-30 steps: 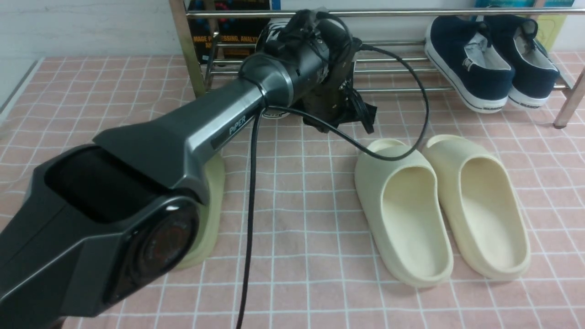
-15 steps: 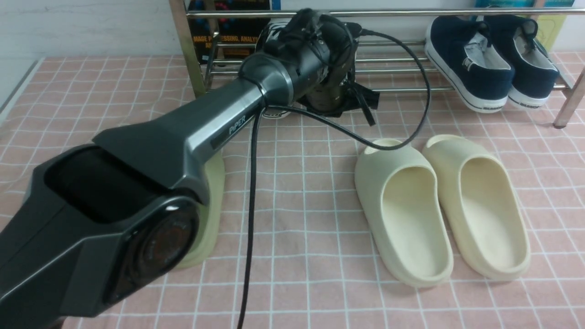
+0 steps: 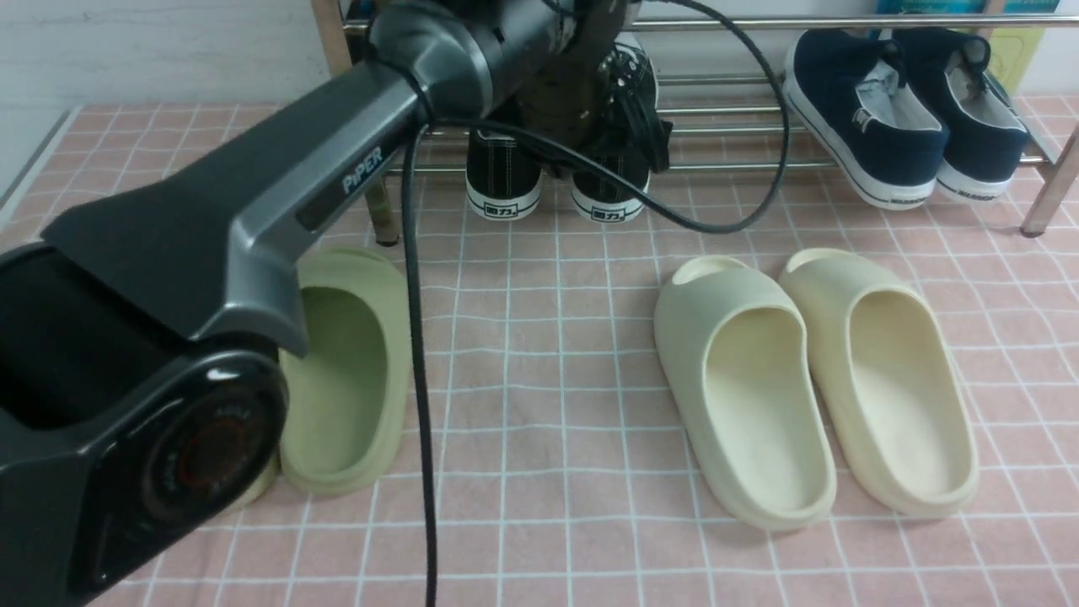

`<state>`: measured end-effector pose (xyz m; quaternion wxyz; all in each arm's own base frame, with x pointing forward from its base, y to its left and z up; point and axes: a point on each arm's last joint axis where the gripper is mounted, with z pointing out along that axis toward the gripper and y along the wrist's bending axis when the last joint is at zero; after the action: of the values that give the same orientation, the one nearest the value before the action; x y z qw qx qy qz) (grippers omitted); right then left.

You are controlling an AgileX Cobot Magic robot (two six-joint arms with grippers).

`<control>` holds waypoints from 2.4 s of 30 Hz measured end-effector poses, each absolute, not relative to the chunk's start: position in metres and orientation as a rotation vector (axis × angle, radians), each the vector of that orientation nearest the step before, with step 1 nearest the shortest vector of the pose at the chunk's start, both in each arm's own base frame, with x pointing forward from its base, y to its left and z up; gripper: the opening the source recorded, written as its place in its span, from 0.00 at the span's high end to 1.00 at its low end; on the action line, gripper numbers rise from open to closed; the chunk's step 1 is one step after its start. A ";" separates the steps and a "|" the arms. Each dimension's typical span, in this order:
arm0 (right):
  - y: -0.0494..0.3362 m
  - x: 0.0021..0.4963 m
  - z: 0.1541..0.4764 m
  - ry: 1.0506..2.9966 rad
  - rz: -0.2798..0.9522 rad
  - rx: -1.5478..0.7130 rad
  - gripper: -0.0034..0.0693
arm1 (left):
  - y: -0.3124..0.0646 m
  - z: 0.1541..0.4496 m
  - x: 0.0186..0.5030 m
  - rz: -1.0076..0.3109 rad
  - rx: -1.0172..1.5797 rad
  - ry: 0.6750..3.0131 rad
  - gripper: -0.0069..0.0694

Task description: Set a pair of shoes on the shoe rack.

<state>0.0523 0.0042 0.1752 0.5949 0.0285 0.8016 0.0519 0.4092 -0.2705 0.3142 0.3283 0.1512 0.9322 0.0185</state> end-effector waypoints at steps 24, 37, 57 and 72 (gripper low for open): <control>0.004 0.052 0.175 1.862 0.121 0.066 0.62 | -0.195 0.480 0.303 0.012 0.466 2.175 0.88; 0.004 0.052 0.175 1.862 0.121 0.066 0.62 | -0.080 0.450 0.153 -0.136 0.356 1.942 0.88; 0.004 0.052 0.175 1.862 0.121 0.066 0.62 | -0.046 0.292 0.085 -0.507 0.219 1.834 0.88; 0.004 0.052 0.175 1.862 0.121 0.066 0.62 | -0.030 0.273 0.084 -0.287 0.179 1.994 0.86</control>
<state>0.0523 0.0042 0.1752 0.5949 0.0285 0.8016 0.0519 0.0845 -0.0297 0.2733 0.5309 0.0752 0.8355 -0.1203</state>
